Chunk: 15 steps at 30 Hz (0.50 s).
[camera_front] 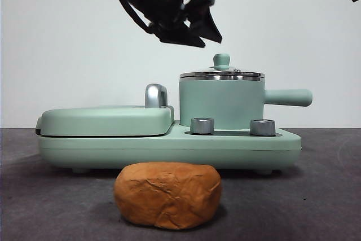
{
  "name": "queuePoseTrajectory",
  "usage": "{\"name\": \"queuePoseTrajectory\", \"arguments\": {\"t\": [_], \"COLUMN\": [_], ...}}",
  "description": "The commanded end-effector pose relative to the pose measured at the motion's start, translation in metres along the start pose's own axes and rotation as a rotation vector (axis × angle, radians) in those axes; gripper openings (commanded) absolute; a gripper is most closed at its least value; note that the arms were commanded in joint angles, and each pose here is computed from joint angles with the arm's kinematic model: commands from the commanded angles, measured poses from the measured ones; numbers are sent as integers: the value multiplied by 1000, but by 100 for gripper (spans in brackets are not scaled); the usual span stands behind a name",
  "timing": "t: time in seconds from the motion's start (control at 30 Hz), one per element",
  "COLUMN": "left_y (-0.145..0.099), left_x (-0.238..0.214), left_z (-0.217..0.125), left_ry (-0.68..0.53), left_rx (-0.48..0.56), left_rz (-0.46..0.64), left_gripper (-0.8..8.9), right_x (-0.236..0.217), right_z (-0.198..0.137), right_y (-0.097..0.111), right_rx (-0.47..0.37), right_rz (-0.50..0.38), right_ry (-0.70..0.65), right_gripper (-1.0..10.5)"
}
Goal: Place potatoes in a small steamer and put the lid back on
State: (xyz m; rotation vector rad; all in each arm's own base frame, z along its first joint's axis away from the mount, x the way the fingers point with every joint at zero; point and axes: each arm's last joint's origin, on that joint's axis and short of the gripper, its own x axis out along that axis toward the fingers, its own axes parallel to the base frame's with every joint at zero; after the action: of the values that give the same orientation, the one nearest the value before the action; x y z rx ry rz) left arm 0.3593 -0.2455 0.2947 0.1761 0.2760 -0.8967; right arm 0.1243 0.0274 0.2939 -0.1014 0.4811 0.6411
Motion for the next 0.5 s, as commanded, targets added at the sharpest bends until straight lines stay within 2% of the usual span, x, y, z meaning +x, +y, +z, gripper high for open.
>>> {"name": "queuePoseTrajectory", "arguments": {"t": [0.03, 0.5], "left_y": [-1, -7], "left_x": [14, 38], "left_z": [2, -16], "left_ry": [-13, 13], "left_rx": [25, 59], "left_rz": [-11, -44], "left_gripper": [254, 247], "right_x": [-2, -2], "right_z": [6, 7], "right_y": [0, 0], "right_rx": [-3, -5], "right_rz": [-5, -6], "right_ry": [-24, -26], "right_gripper": [272, 272]}}
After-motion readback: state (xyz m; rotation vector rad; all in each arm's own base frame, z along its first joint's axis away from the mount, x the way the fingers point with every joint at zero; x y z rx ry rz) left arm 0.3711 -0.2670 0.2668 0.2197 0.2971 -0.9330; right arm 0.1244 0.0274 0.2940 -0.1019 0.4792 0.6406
